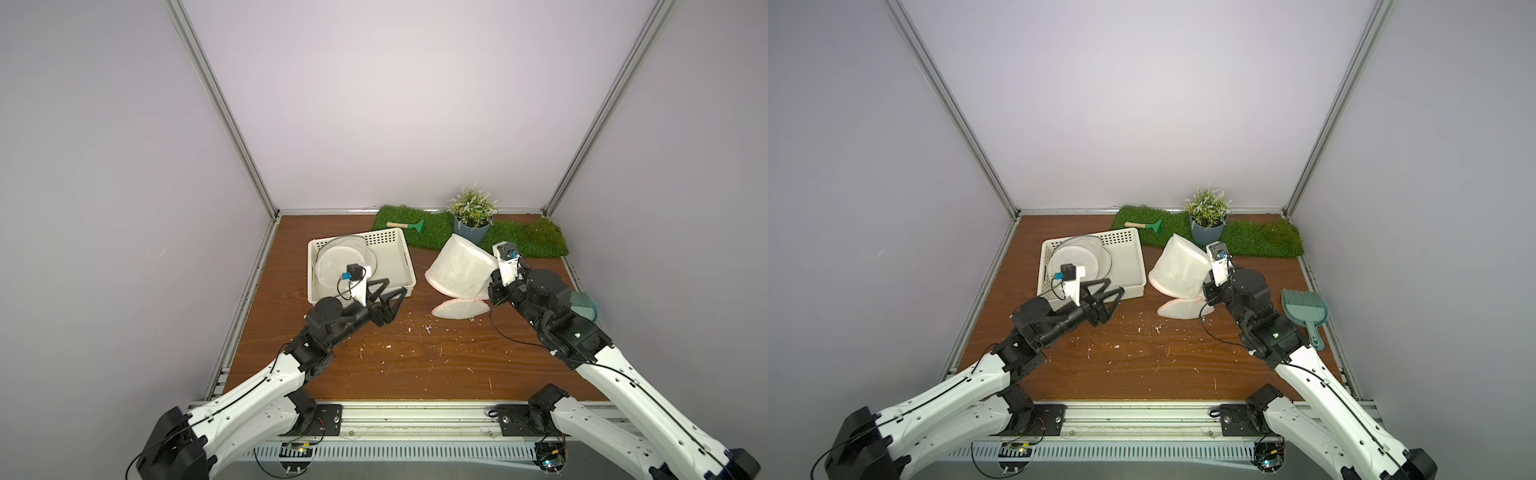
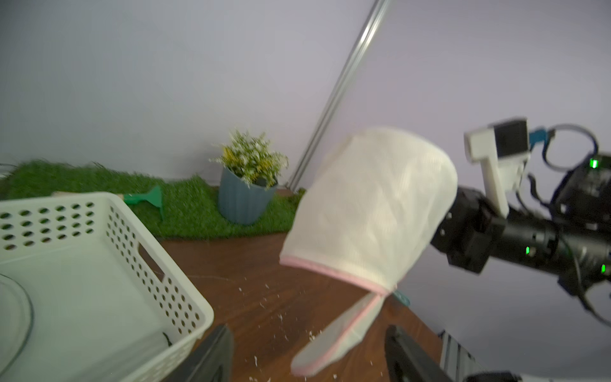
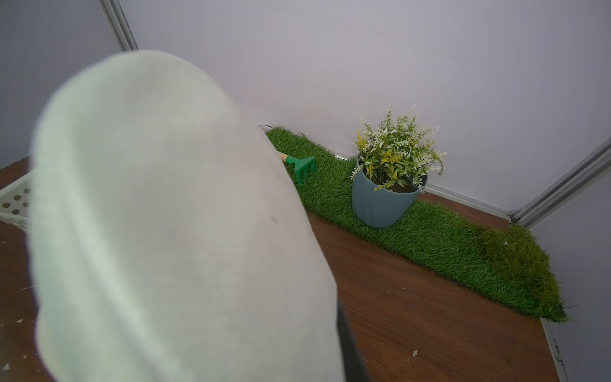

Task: Turn the laundry bag inside out
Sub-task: Zip the zipper on the laundry bag.

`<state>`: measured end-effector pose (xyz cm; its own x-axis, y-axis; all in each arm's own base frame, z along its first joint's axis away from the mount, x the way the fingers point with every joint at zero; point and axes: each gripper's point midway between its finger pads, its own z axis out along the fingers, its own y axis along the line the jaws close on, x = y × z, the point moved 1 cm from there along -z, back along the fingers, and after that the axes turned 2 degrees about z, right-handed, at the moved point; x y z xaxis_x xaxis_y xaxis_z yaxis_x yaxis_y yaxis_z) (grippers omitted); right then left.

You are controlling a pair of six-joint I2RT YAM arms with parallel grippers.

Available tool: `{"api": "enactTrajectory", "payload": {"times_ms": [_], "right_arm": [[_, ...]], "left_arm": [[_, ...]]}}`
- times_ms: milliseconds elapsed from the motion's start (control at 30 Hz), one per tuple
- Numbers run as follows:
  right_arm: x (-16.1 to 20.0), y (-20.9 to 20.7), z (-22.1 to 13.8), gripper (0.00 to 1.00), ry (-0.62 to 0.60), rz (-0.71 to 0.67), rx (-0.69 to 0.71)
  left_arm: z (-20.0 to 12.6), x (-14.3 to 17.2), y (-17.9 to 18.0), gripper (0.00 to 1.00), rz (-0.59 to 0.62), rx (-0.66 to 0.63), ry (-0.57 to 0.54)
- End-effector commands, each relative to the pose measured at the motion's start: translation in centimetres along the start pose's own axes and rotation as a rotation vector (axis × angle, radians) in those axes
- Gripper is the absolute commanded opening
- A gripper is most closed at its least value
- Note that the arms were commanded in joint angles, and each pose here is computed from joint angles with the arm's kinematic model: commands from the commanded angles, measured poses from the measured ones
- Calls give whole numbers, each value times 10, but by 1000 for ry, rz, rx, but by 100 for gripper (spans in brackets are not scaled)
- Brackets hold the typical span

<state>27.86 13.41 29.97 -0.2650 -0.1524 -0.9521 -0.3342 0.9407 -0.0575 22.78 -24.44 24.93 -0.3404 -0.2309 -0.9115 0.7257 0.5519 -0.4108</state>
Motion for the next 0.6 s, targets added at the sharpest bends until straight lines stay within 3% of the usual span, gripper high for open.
{"api": "enactTrajectory", "payload": {"times_ms": [0,400,567], "right_arm": [[-16,4,-8,0,-25,37,-21],[-24,19,-7,0,-33,31,-84],[-27,24,-8,0,-47,38,-109]], "left_arm": [[5,-1,-35,76,87,204,-47],[53,21,-88,80,327,532,10],[77,23,-88,81,332,514,-11]]}}
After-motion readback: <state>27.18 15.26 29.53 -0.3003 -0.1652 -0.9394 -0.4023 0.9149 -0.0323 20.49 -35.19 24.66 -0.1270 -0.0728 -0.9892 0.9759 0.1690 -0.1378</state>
